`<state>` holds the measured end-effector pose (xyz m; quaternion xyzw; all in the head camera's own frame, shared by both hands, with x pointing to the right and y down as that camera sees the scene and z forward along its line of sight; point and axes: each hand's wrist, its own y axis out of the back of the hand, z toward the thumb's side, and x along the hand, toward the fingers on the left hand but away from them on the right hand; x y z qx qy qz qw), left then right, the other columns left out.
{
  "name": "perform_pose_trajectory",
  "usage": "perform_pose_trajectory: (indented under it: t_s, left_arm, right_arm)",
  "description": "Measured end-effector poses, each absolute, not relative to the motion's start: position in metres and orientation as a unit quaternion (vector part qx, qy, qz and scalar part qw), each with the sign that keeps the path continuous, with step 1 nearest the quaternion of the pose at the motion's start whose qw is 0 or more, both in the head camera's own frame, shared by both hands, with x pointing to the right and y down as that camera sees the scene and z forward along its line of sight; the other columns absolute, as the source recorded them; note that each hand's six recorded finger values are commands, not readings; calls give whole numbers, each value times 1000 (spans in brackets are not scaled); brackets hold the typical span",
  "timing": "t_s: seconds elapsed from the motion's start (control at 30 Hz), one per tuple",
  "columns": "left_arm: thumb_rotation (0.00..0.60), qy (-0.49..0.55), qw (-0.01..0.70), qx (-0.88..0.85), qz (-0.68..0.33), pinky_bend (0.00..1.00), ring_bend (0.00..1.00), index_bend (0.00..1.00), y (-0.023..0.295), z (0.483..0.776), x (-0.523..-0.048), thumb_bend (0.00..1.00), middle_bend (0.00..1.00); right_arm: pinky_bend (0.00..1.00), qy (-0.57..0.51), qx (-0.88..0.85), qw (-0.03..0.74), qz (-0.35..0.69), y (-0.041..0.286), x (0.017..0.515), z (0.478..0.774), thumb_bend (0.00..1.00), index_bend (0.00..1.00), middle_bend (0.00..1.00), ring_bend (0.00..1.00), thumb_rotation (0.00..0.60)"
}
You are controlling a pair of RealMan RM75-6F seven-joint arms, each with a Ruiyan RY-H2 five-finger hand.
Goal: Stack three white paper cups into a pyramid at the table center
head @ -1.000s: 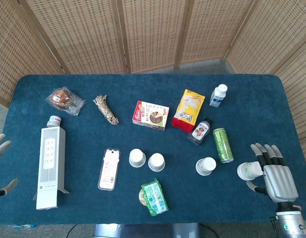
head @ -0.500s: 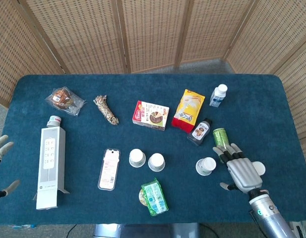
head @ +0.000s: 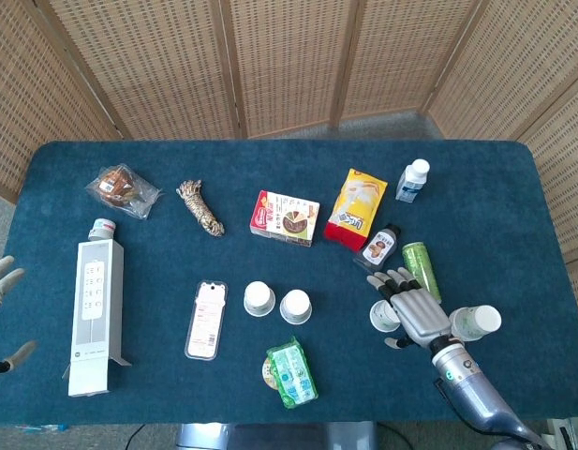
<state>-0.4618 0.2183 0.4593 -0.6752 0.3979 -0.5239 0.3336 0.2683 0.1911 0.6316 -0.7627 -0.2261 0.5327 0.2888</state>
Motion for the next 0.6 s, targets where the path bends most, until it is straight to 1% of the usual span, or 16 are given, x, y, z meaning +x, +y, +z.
perform_pose_trajectory:
  t_s: [0.1, 0.23, 0.43, 0.53, 0.6]
  left_arm:
    - [600, 397, 333, -676, -523, 0, 0, 0, 218, 459, -462, 284, 0]
    - [600, 396, 332, -677, -524, 0, 0, 0, 218, 460, -462, 284, 0]
    - [600, 391, 332, -677, -527, 0, 0, 0, 219, 462, -461, 284, 0]
    - [600, 389, 332, -678, -527, 0, 0, 0, 219, 463, -459, 283, 0]
    - [600, 387, 332, -679, -528, 0, 0, 0, 219, 464, -458, 283, 0]
  right_arm:
    - [45, -233, -763, 287, 531, 191, 270, 636, 99, 71, 84, 9, 600]
    - [170, -239, -761, 285, 531, 192, 274, 643, 111, 124, 147, 76, 600]
    - [307, -249, -759, 284, 530, 193, 281, 652, 128, 236, 262, 181, 600]
    - [310, -254, -759, 286, 528, 193, 284, 654, 141, 283, 303, 211, 600]
    - [337, -256, -758, 288, 527, 193, 285, 656, 150, 308, 324, 225, 600]
